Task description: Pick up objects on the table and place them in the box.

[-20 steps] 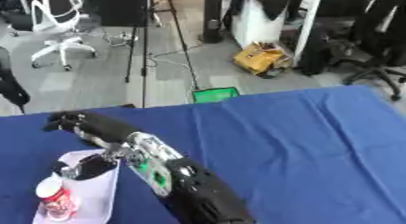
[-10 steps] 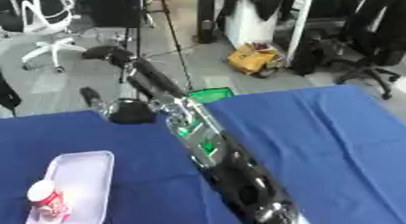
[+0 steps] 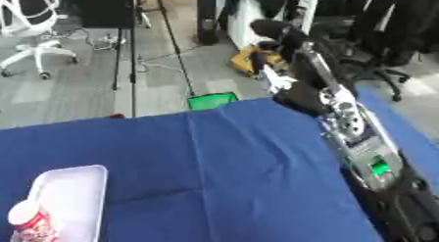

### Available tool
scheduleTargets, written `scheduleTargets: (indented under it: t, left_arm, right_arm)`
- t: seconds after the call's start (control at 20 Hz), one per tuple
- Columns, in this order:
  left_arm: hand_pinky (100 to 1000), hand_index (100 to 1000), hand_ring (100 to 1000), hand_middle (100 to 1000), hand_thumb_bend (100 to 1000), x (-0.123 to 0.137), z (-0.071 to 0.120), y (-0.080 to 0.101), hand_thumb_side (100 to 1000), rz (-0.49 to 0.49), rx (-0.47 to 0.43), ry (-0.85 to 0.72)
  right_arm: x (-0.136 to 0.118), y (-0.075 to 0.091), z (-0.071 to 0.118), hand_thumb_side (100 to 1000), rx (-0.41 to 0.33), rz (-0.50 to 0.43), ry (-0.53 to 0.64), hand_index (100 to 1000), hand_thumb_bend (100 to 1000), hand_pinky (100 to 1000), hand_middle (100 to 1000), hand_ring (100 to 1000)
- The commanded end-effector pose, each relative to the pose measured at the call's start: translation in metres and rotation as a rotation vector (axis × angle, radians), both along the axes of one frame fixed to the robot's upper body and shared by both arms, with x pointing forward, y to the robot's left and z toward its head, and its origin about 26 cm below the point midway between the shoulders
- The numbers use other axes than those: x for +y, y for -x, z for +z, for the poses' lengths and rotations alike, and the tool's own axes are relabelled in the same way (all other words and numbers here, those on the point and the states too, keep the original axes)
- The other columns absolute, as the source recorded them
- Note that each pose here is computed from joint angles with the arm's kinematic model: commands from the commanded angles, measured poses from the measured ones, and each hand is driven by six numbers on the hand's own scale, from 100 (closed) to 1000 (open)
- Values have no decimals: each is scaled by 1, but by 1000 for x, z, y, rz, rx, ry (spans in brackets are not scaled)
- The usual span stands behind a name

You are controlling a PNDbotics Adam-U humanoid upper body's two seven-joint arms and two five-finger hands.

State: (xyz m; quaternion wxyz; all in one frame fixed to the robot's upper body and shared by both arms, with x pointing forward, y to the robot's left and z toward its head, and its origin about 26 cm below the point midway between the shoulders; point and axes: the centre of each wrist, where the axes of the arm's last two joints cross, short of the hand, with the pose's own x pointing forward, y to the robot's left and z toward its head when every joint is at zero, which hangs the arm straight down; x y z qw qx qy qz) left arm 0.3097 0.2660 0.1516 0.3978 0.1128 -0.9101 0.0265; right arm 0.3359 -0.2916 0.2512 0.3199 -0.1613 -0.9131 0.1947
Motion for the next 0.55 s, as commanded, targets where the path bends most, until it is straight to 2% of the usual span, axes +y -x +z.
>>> scheduleTargets:
  t: [0.05, 0.55]
  left_arm:
    - [662, 968, 734, 827, 530, 6, 7, 1, 795, 21, -22, -21]
    - [662, 965, 733, 827, 530, 8, -3, 4, 798, 33, 14, -20]
  right_arm:
    - [-10, 14, 3, 461, -32, -47, -42, 886, 215, 881, 828, 926]
    - [-12, 31, -30, 471, 32, -120, -137, 874, 204, 872, 810, 917]
